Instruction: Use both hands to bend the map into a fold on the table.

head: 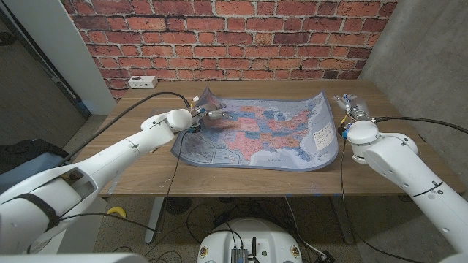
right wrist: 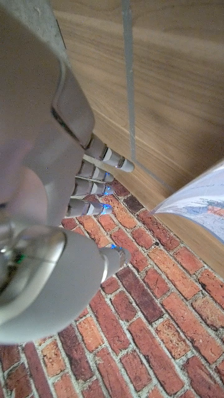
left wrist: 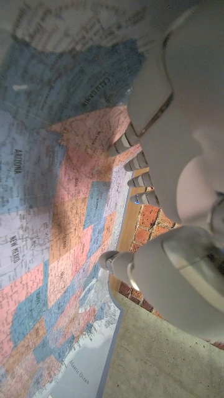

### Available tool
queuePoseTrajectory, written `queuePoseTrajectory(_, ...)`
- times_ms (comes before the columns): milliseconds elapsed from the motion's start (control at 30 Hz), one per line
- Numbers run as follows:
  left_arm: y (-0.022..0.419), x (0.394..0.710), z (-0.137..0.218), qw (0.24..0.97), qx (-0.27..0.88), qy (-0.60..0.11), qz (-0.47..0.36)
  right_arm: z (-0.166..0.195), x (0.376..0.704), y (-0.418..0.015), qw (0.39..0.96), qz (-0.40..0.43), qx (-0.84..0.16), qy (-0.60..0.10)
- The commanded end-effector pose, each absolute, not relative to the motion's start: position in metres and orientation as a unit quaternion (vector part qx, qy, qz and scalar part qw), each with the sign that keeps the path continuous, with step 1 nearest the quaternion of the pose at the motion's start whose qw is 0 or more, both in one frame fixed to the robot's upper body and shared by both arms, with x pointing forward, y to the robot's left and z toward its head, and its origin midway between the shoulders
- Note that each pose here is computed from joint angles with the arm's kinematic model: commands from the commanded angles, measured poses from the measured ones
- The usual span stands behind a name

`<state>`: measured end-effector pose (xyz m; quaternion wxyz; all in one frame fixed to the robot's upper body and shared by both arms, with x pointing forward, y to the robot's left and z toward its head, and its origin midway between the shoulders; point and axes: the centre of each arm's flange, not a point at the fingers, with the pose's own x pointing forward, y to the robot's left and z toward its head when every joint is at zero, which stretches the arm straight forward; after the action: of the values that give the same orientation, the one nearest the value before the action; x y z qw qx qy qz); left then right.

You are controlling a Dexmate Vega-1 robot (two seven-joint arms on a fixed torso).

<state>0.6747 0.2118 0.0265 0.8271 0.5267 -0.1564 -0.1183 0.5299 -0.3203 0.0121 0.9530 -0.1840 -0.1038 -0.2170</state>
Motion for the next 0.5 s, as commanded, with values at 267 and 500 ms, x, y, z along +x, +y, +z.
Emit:
queuePoseTrajectory(267,0.199,0.676,0.003,0.802,0.566,-0.146,-0.122,0.013,0.526,-0.307,0.923,-0.230,-0.305,0.058)
queuePoseTrajectory(500,0.194,0.680,-0.002,0.797,0.575,-0.124,-0.141,0.017,0.528,-0.300,0.915,-0.221,-0.328,0.076)
